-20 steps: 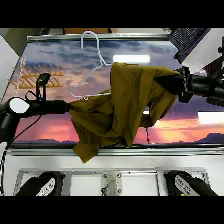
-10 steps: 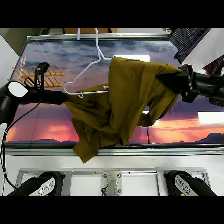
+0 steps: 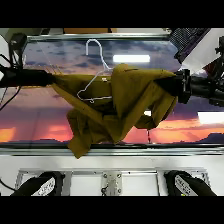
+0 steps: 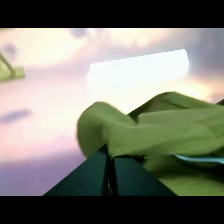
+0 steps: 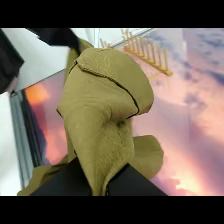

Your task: Fold the clothes and pants, and hang the long-sleeved shirts on hangers.

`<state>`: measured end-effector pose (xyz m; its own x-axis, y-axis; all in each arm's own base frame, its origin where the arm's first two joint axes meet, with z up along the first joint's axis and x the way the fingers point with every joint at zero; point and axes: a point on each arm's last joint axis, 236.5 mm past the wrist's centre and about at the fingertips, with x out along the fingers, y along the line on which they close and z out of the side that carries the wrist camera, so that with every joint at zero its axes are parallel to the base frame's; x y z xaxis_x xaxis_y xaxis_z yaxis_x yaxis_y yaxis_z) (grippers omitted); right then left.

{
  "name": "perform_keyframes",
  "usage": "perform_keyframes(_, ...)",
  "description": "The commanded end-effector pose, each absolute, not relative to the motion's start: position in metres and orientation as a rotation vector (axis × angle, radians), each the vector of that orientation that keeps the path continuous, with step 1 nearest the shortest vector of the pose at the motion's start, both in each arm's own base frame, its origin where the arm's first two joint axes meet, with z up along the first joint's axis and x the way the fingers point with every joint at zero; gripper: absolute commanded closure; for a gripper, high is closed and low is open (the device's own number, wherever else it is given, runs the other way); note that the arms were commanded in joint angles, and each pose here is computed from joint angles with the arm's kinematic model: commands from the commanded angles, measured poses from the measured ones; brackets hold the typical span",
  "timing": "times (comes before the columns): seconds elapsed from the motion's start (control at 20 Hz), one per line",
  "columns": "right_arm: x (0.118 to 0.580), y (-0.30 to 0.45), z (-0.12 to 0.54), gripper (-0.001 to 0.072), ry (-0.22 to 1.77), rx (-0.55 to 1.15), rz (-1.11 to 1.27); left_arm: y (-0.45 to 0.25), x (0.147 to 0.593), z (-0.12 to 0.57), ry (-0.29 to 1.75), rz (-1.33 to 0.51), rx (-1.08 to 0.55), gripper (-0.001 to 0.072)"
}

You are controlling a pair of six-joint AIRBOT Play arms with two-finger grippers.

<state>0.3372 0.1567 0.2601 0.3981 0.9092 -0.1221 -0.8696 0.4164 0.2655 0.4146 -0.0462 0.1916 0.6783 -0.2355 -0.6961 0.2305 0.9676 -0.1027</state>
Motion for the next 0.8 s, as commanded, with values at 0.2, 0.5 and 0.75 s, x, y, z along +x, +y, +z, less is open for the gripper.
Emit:
perform_keyframes(0.2, 0.36, 0.145, 0.265, 0.0704, 0.233, 0.158, 1.007, -0.092, 0.33, 0.327, 0.44, -0.343, 0.026, 0.0693)
perform_keyframes(0.5, 0.365, 0.153, 0.309, 0.0705, 0.086, 0.257, 0.984, -0.135, 0.262, 0.314, 0.436, -0.422, 0.011, 0.0692)
perform_keyframes(0.75, 0.358, 0.152, 0.342, 0.0704, -0.01, 0.354, 1.005, -0.213, 0.235, 0.25, 0.497, -0.655, 0.044, 0.0691)
